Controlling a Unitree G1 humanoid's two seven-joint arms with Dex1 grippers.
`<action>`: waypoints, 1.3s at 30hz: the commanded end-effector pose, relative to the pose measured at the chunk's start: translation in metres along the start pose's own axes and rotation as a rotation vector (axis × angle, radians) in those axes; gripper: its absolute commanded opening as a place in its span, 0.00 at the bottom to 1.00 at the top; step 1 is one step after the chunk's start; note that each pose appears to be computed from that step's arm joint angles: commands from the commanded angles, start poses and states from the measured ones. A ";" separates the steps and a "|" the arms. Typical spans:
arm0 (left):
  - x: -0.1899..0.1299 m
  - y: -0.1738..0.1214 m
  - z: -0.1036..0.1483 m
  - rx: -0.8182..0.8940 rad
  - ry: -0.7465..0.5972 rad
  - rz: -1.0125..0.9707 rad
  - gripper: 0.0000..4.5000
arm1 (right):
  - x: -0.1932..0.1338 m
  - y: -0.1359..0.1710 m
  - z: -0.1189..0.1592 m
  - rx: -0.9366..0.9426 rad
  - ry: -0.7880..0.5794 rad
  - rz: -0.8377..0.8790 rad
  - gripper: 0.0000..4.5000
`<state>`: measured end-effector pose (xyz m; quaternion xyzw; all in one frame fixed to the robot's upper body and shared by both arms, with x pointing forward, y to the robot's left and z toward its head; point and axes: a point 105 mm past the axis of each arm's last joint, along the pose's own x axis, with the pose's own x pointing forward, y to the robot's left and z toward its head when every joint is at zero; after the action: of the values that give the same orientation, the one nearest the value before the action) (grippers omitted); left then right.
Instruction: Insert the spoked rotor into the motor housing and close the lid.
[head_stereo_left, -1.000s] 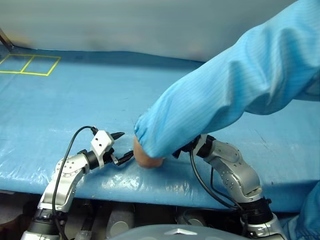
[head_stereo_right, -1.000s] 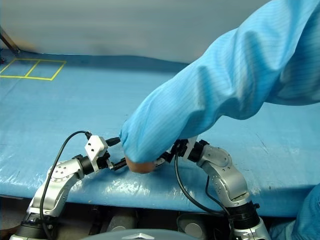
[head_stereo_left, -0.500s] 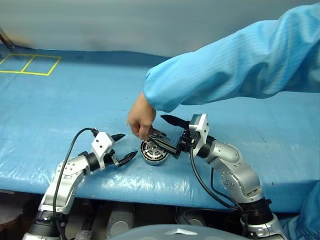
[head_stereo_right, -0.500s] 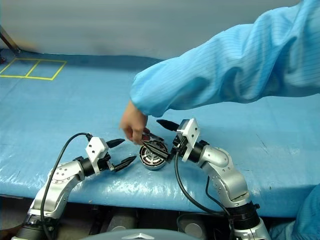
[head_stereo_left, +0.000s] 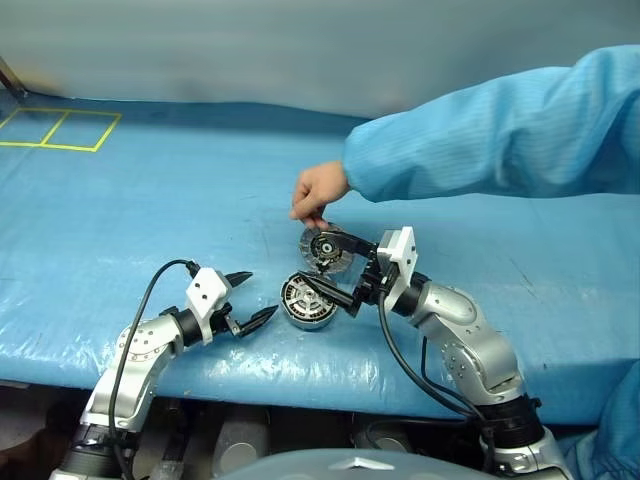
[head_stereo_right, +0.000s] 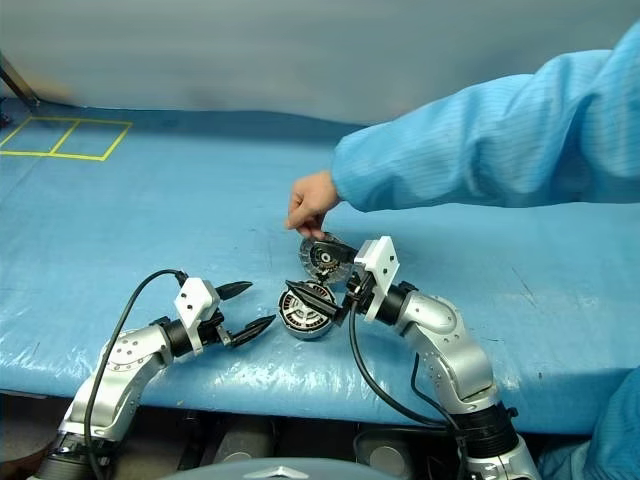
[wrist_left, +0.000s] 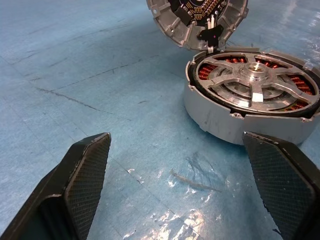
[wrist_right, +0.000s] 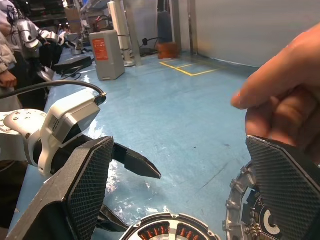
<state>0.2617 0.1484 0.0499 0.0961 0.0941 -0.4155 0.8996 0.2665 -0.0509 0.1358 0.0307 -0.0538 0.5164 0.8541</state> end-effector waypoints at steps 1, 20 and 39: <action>-0.001 0.001 0.007 0.023 -0.028 0.008 1.00 | 0.000 -0.005 0.016 -0.013 -0.071 -0.029 0.99; 0.001 0.001 0.006 0.020 -0.033 0.013 1.00 | -0.009 -0.086 0.013 0.210 -0.063 -0.448 0.21; -0.004 0.002 0.003 0.010 -0.028 0.041 1.00 | 0.010 -0.018 -0.011 0.162 0.122 -0.004 0.01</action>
<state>0.2596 0.1521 0.0451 0.0931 0.0971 -0.4002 0.9065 0.2967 -0.0556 0.1139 0.0723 0.0656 0.4917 0.8653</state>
